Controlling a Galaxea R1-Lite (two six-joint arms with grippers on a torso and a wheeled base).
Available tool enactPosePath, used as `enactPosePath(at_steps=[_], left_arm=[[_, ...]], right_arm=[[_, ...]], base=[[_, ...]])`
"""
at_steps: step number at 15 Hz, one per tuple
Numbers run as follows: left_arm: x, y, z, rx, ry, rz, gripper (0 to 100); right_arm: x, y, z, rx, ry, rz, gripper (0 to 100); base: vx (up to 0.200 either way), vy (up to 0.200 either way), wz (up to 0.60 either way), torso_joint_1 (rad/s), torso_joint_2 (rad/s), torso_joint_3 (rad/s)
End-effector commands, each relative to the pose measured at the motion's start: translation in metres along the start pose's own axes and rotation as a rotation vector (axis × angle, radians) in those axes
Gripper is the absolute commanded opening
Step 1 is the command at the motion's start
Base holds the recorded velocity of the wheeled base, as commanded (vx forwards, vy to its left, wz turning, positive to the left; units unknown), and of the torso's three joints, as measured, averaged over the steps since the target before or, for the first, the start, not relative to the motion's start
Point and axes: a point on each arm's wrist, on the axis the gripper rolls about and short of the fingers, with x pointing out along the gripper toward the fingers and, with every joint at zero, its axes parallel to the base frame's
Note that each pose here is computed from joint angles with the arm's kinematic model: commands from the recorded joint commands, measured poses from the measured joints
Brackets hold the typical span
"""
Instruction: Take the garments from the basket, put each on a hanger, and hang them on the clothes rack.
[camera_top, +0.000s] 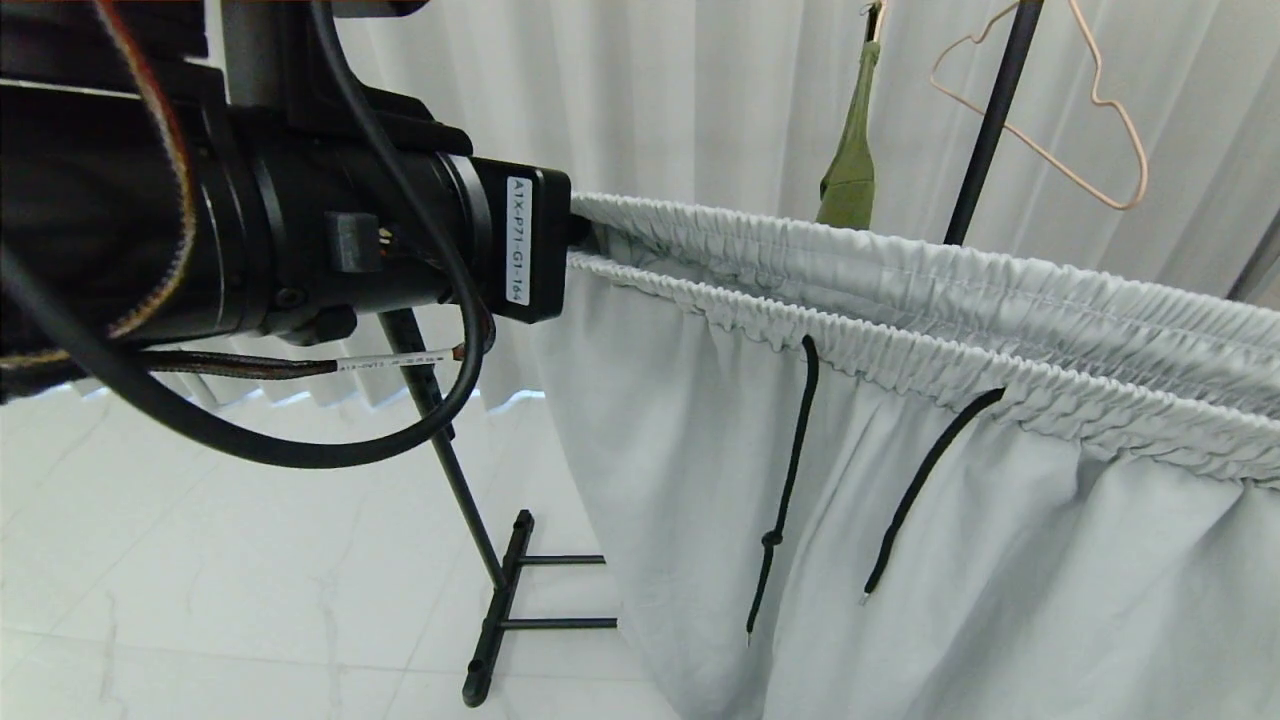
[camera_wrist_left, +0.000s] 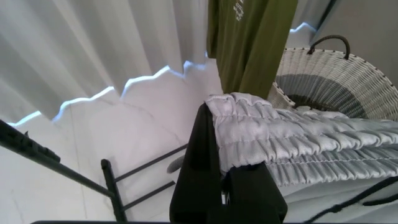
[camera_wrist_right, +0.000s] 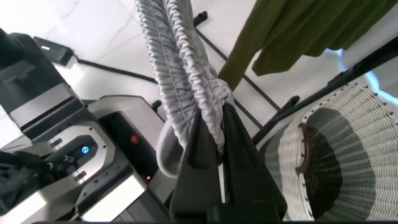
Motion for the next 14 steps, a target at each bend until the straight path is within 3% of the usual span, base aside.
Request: enactPosePath(at_steps=[1,5,8,10,14], left_arm=[[-0.002,0.000,0.000,0.000,-0.002,0.000,0],[-0.024,0.005,-0.017,0.016,0.028,-0.021,0],[-0.046,0.007,-0.037,0.031,0.058,-0.055,0],[-0.053,0.006,-0.036,0.033,0.049,-0.072,0],[-0.064,-0.014,-0.035,0.055,0.028,-0.221,0]], right_arm=[[0.000,0.000,0.000,0.000,0.001,-0.003,0],[0.016,-0.012,0.005,0.058,0.030,-0.144,0],[0.051,-0.025,0.017,0.056,-0.129,-0.205,0],[0.068,-0.030,0.027,0.047,-0.197,-0.214,0],[0.093,-0.038,0.048,0.032,-0.312,-0.220,0]], base=[[0.000,0.000,0.00,0.000,0.00,0.000],[0.000,0.000,0.00,0.000,0.00,0.000],[0.000,0.000,0.00,0.000,0.00,0.000],[0.000,0.000,0.00,0.000,0.00,0.000],[0.000,0.000,0.00,0.000,0.00,0.000]])
